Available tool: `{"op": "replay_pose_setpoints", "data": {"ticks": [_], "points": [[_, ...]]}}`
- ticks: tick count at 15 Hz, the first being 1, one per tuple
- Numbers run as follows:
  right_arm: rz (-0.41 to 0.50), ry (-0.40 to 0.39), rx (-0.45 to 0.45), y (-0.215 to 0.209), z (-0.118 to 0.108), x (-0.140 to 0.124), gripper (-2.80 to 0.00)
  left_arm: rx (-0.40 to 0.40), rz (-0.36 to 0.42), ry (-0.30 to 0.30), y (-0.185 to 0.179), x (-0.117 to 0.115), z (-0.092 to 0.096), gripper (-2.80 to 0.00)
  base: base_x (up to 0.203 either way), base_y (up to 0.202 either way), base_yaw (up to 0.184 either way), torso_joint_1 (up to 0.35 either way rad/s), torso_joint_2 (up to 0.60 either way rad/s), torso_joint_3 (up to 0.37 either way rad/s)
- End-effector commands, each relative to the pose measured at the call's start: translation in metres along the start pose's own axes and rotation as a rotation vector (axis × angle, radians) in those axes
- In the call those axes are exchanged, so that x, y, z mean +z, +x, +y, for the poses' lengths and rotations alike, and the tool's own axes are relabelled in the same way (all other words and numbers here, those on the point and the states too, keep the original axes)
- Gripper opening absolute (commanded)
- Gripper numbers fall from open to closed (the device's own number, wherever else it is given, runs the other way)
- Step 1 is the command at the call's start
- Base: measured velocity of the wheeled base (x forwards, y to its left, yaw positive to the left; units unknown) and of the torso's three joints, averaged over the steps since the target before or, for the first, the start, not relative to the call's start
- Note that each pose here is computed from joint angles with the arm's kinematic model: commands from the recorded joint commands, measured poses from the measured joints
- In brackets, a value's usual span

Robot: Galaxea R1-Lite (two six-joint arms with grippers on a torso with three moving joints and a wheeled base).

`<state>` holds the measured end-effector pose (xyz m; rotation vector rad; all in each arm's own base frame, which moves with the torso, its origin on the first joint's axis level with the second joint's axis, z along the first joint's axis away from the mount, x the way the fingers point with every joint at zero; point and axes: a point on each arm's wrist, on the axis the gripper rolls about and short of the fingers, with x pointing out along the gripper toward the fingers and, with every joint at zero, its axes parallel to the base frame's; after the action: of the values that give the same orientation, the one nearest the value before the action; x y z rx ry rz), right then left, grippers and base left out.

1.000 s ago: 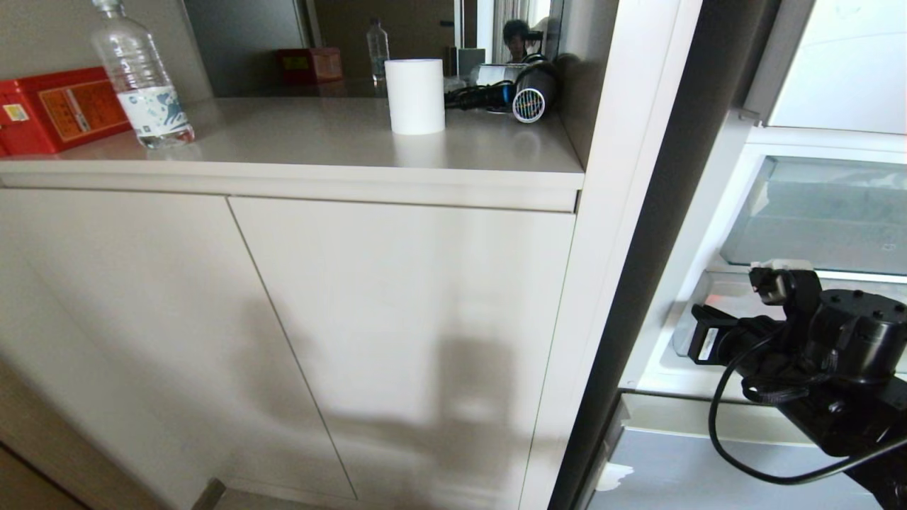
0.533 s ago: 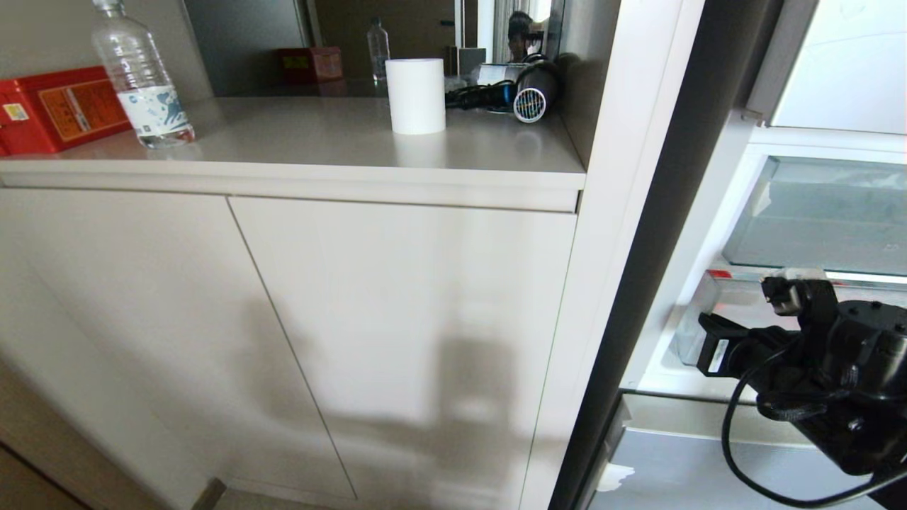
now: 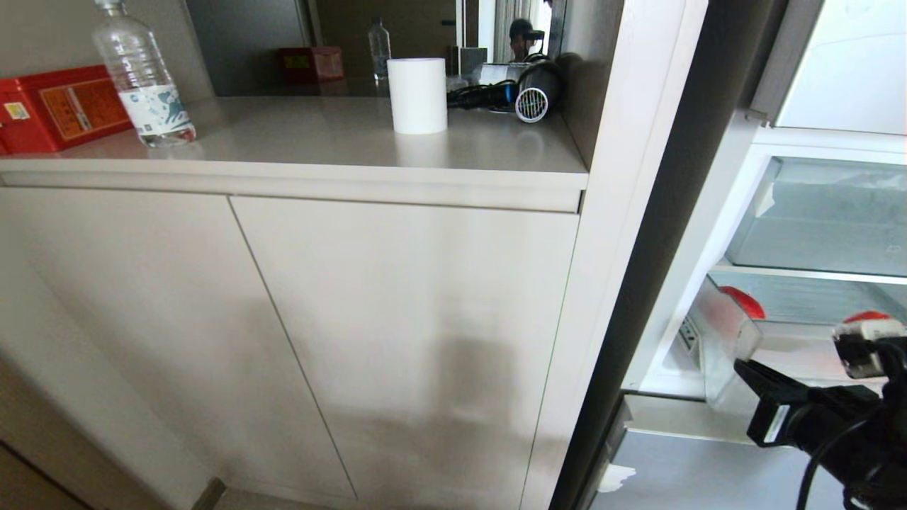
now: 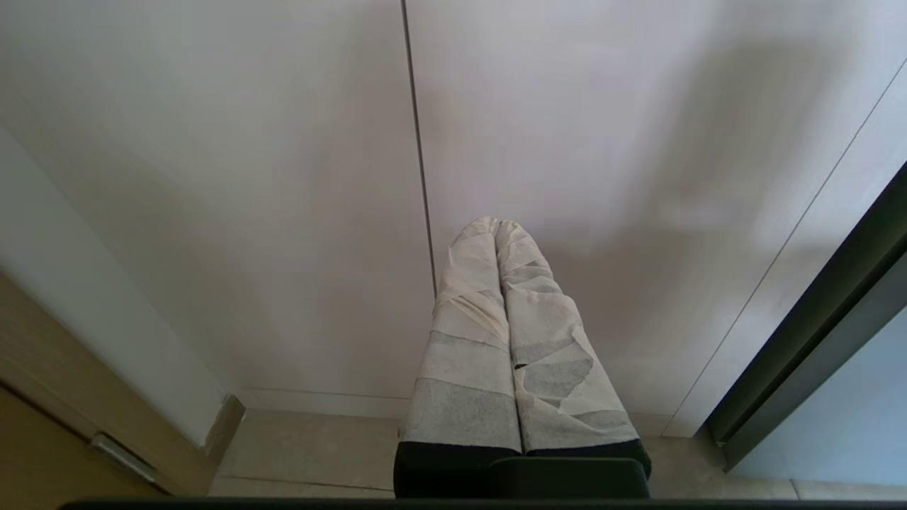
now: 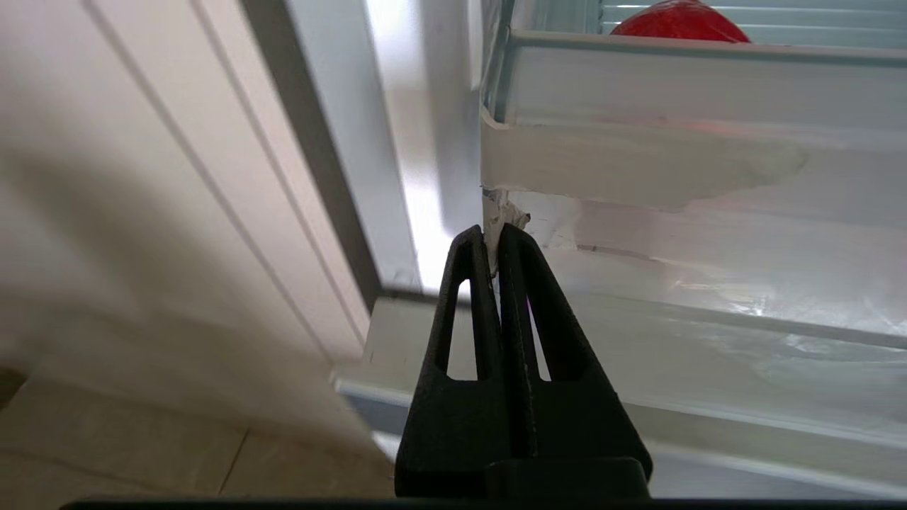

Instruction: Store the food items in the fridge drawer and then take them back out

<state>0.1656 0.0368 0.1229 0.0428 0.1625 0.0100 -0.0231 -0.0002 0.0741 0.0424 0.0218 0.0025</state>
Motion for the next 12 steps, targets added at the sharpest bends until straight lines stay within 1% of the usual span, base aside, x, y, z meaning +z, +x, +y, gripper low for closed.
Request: {"op": "replay_pose_setpoints", "data": {"ticks": [1,2,3,4,8,10,12], "points": [[-0.036,0.009,-0.006,-0.02,-0.005,0.0,-2.8,0.001,0.0,0.0,0.0,0.0,0.0,-2.8,0.0,0.0,0.0,0.0,0.0,0.0],[-0.041,0.013,-0.006,-0.024,-0.006,0.0,-2.62,-0.001,0.0,0.0,0.0,0.0,0.0,-2.8,0.0,0.0,0.0,0.0,0.0,0.0],[-0.039,0.014,-0.005,-0.028,-0.007,0.001,0.0,0.002,0.0,0.0,0.0,0.0,0.0,-2.8,0.0,0.0,0.0,0.0,0.0,0.0],[-0.03,0.011,-0.004,-0.032,-0.008,0.0,0.0,0.0,0.0,0.0,0.0,0.0,0.0,-2.8,0.0,0.0,0.0,0.0,0.0,0.0],[-0.044,0.012,0.0,-0.047,-0.011,0.002,0.0,0.0,0.0,0.0,0.0,0.0,0.0,-2.8,0.0,0.0,0.0,0.0,0.0,0.0],[-0.076,0.02,0.0,-0.059,-0.014,0.006,0.0,0.0,0.0,0.0,0.0,0.0,0.0,-2.8,0.0,0.0,0.0,0.0,0.0,0.0],[-0.126,0.032,-0.003,-0.074,-0.017,0.017,0.0,0.0,0.0,0.0,0.0,0.0,0.0,-2.8,0.0,0.0,0.0,0.0,0.0,0.0]]}}
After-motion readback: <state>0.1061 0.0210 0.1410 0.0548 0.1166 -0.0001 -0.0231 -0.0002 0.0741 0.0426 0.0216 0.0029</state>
